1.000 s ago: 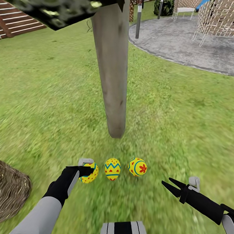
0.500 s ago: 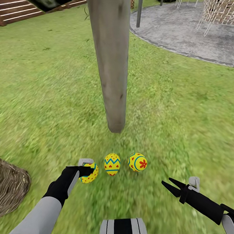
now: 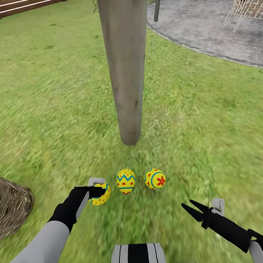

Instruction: Take the three Easter eggs out of the wicker basket on the lawn in the garden, then place them on the lawn next to a single tree (choose any tree) so that all three eggs are next to the same tree and none are left in the basket.

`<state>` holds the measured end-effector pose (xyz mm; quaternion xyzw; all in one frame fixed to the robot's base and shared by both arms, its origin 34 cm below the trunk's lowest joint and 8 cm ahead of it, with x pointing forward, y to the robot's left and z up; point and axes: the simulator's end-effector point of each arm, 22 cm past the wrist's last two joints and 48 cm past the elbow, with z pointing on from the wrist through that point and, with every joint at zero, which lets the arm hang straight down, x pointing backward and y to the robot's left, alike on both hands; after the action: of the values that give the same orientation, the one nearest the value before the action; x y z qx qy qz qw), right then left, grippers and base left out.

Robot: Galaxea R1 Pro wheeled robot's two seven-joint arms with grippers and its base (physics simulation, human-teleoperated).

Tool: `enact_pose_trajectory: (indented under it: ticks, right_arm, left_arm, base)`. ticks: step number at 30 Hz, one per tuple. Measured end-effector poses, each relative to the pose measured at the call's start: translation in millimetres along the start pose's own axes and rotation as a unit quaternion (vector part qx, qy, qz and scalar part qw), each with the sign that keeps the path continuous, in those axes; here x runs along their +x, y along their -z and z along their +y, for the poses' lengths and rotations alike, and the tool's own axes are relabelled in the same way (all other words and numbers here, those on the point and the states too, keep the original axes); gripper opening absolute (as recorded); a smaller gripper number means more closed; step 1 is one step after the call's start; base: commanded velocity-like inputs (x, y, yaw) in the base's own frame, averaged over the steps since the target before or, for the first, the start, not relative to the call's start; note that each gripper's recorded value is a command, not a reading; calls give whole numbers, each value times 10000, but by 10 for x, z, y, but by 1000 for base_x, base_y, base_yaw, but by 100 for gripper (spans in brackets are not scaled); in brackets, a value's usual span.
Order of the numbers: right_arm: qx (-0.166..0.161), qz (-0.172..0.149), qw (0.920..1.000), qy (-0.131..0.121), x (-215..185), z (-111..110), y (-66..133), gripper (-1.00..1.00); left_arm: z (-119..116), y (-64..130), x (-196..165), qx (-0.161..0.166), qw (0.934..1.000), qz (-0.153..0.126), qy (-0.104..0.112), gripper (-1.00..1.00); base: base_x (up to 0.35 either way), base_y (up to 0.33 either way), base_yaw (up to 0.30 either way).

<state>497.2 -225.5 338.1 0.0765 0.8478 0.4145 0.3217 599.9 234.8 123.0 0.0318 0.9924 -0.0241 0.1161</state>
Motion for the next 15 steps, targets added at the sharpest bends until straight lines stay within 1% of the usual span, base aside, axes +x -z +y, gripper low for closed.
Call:
enact_pose_trajectory:
  ticks: [5, 9, 10, 15]
  right_arm:
    - [41, 63, 10000, -66, 66, -63, -20, 100]
    - [43, 62, 9999, -66, 65, -65, -19, 100]
    - [43, 61, 9999, -66, 64, -65, -19, 100]
    - [46, 62, 9999, -68, 66, -67, -17, 100]
  left_arm:
    - [-11, -23, -100, 13, 9999, -127, -14, -100]
    - [-12, -22, -104, 18, 9999, -131, -13, -100]
    - [-13, -22, -104, 17, 9999, -131, -15, 100]
    - [-12, -24, -115, 19, 9999, -163, -13, 100]
  base:
    - [0, 0, 0]
    - [0, 0, 0]
    - [0, 0, 0]
    - [0, 0, 0]
